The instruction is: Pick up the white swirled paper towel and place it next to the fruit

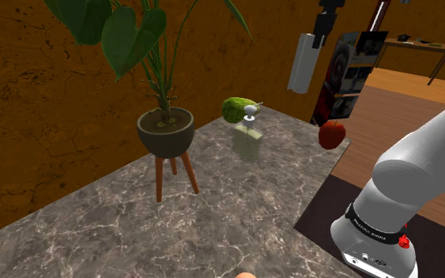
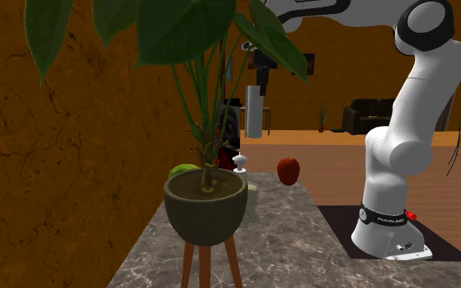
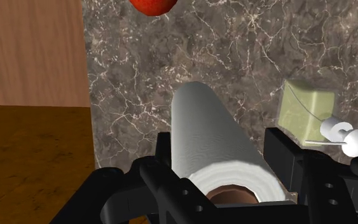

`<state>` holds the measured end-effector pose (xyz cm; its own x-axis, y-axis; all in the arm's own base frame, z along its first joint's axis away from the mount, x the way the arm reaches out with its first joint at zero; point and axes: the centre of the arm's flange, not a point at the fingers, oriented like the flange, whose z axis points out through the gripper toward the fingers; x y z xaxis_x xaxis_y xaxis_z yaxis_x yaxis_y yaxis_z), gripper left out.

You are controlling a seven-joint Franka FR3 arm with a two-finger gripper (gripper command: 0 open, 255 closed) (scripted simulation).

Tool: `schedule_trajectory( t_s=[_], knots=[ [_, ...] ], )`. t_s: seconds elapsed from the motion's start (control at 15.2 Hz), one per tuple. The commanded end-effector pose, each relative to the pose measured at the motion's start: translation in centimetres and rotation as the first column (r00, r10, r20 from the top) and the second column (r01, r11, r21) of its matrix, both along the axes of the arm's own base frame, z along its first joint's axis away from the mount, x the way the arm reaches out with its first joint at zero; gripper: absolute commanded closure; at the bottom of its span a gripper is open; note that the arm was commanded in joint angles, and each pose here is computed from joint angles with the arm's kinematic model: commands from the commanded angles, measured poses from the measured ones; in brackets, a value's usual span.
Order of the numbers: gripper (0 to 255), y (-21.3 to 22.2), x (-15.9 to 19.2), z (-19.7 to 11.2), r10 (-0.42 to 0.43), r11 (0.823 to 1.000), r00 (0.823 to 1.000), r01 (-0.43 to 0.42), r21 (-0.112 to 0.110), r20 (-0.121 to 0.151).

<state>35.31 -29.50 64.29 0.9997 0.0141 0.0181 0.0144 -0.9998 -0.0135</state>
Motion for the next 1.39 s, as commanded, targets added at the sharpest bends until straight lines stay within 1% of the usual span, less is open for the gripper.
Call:
schedule_trajectory(
  t_s=[0.0,1.32],
  knots=[
    [255,0.1,0.0,-1.0,0.0,1.0,1.0,0.0,0.0,0.0],
    [255,0.1,0.0,-11.5,0.0,1.0,1.0,0.0,0.0,0.0]
  ],
)
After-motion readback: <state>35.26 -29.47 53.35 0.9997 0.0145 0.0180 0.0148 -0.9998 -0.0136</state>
